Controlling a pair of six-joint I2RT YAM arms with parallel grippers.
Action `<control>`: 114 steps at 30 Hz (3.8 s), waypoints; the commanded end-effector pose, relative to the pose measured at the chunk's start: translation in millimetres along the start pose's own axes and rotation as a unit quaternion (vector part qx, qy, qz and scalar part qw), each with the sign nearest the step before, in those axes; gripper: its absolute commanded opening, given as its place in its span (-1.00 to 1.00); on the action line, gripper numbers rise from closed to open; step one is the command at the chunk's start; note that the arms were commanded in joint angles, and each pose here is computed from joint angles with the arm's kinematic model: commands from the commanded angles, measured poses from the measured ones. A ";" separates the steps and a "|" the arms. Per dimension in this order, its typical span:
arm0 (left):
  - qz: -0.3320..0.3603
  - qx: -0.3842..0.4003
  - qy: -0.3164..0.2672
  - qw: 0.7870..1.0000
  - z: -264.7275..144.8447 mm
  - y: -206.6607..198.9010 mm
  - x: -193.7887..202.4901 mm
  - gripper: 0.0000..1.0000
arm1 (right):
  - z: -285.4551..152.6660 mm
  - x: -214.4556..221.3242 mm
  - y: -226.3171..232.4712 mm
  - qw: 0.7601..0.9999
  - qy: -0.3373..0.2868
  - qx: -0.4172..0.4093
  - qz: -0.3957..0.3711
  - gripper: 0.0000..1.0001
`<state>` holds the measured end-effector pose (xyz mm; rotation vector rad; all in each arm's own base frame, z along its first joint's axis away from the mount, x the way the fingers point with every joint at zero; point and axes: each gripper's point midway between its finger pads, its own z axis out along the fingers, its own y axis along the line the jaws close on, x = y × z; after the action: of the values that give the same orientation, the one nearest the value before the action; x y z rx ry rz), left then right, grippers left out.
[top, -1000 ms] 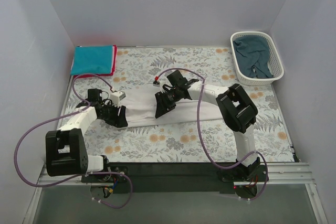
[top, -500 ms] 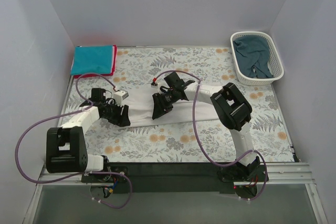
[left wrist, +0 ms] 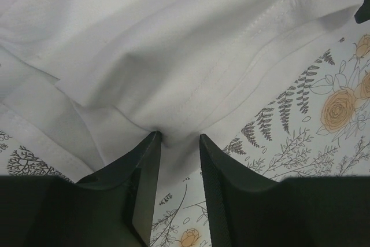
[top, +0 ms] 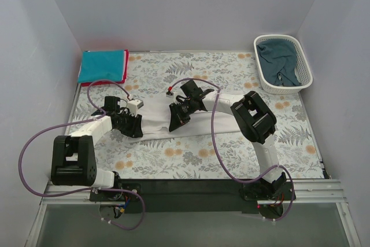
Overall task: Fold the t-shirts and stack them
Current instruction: Fold the tshirt
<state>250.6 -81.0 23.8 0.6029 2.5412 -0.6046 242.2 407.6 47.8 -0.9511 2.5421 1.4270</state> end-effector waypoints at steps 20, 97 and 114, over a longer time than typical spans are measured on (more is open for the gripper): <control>0.022 -0.033 -0.058 0.998 -29.7 6.6 -63.4 -1.00 | -28.1 -35.1 24.8 0.997 -0.048 -0.023 -0.053 -0.97; -0.003 -0.012 -0.103 0.995 30.3 -10.8 -266.6 -0.38 | -199.0 79.1 -36.9 0.989 -0.029 0.102 -0.103 -0.97; -0.104 -0.167 -0.001 0.980 63.2 49.2 -174.3 -0.93 | -177.4 74.0 -128.5 0.974 0.055 0.207 -0.074 -0.97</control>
<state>433.7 -144.1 48.4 0.2530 2.6228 -0.3661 299.5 185.0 33.9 -1.0866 2.6088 0.8387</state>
